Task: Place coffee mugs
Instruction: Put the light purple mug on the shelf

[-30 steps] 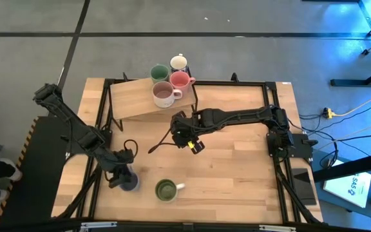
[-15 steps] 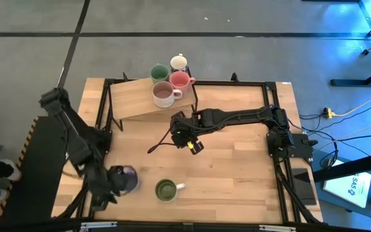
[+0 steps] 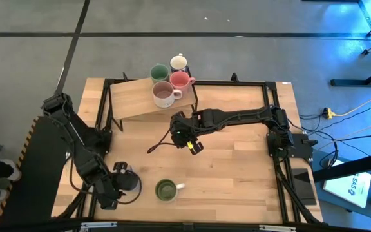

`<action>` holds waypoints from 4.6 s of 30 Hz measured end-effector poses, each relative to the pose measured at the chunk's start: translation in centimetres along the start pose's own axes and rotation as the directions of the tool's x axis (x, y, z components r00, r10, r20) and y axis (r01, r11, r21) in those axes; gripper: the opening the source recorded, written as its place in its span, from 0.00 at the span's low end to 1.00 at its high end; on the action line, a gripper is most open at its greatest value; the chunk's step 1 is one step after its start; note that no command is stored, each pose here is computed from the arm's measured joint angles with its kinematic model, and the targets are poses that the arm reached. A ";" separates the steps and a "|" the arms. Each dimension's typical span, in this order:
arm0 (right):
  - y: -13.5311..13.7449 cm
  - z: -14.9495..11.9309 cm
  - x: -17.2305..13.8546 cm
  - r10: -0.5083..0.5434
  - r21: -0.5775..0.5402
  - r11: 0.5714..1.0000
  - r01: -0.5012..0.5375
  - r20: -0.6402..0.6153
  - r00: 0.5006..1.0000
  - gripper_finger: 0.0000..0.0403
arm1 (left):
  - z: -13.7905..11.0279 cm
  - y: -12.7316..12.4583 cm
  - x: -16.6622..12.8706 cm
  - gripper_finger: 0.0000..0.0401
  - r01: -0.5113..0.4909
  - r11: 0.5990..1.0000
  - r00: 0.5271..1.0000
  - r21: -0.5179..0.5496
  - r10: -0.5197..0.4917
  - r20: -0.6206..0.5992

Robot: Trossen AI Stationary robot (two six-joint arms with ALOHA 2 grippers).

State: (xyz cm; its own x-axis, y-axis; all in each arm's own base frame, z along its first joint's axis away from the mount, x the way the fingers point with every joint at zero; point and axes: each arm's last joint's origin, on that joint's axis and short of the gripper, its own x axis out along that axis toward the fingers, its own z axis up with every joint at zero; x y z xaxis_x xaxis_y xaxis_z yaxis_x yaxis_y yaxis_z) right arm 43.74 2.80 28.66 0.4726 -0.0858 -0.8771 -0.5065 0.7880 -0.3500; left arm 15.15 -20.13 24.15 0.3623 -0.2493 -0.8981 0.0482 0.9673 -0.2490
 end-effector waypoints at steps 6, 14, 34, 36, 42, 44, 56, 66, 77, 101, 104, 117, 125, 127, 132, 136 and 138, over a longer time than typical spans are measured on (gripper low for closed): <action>0.0 0.0 0.0 0.000 0.000 1.000 0.000 0.000 1.000 0.37 | 0.2 -0.4 0.7 0.34 0.014 1.000 1.000 -0.003 -0.014 0.006; 0.0 0.0 0.0 0.000 0.000 1.000 0.000 0.001 1.000 0.37 | -0.6 0.2 3.0 0.34 -0.010 1.000 0.998 -0.008 0.010 -0.067; -3.2 1.0 -0.2 0.050 -0.156 0.988 0.009 0.370 0.928 0.37 | 0.8 0.6 2.1 0.03 -0.031 0.988 0.998 0.152 0.039 -0.050; -4.0 0.9 -0.4 0.142 -0.204 0.978 -0.044 0.496 0.857 0.37 | 1.6 0.1 1.3 0.03 -0.011 0.981 0.999 0.193 0.019 -0.042; -5.4 0.7 -0.4 0.239 -0.270 0.960 -0.077 0.637 0.733 0.37 | 3.5 0.0 -1.6 0.03 -0.083 0.941 0.995 0.329 0.095 -0.018; -5.4 1.0 -0.2 0.247 -0.305 0.951 -0.048 0.659 0.710 0.37 | 4.1 0.3 -2.6 0.03 -0.122 0.930 0.990 0.348 0.138 -0.021; -5.0 2.1 2.4 0.322 -0.384 0.923 -0.034 0.719 0.615 0.37 | 7.9 1.6 -6.4 0.03 -0.222 0.791 0.974 0.570 0.209 0.090; -5.1 1.8 3.4 0.330 -0.399 0.917 -0.031 0.711 0.620 0.37 | 9.3 2.9 -6.6 0.03 -0.236 0.686 0.969 0.688 0.224 0.109; -6.6 1.5 2.0 0.293 -0.376 0.927 0.008 0.737 0.609 0.37 | 9.6 3.2 -6.7 0.03 -0.255 0.644 0.963 0.721 0.234 0.132; -6.2 0.5 3.6 0.378 -0.396 0.911 -0.112 0.697 0.609 0.30 | 9.8 3.7 -6.7 0.03 -0.297 0.537 0.941 0.790 0.303 0.148; -6.2 0.5 3.9 0.376 -0.390 0.913 -0.120 0.692 0.616 0.22 | 9.9 3.9 -6.6 0.03 -0.295 0.539 0.942 0.789 0.303 0.145; -6.3 0.4 4.2 0.347 -0.346 0.929 -0.135 0.680 0.646 0.06 | 10.1 3.9 -6.5 0.04 -0.306 0.521 0.938 0.797 0.307 0.160; -6.2 0.5 4.3 0.349 -0.348 0.928 -0.135 0.679 0.646 0.06 | 10.4 3.5 -6.8 0.27 -0.353 0.611 0.933 0.709 0.284 0.220; -6.2 0.6 4.3 0.344 -0.343 0.930 -0.133 0.681 0.646 0.06 | 10.4 3.2 -6.9 0.30 -0.360 0.608 0.932 0.707 0.272 0.240; -6.3 0.5 4.6 0.286 -0.259 0.954 -0.148 0.655 0.699 0.06 | 9.8 2.2 -6.9 0.34 -0.384 0.674 0.923 0.631 0.276 0.268; -6.6 0.4 4.6 0.238 -0.200 0.970 -0.141 0.643 0.728 0.06 | 9.3 1.6 -7.1 0.34 -0.446 0.738 0.892 0.506 0.318 0.322; -6.7 0.4 4.7 0.197 -0.149 0.980 -0.132 0.626 0.754 0.06 | 9.2 1.2 -7.2 0.34 -0.462 0.779 0.877 0.423 0.331 0.349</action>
State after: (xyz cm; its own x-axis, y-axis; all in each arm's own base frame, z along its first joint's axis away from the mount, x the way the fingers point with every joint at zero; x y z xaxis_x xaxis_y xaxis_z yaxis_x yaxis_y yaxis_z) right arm 49.67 -2.67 27.04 0.7081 0.4724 -0.5247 -0.6665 0.6925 -0.2760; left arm 21.14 -16.73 33.64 0.6585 0.1175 -0.7433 0.2643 0.8887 0.3747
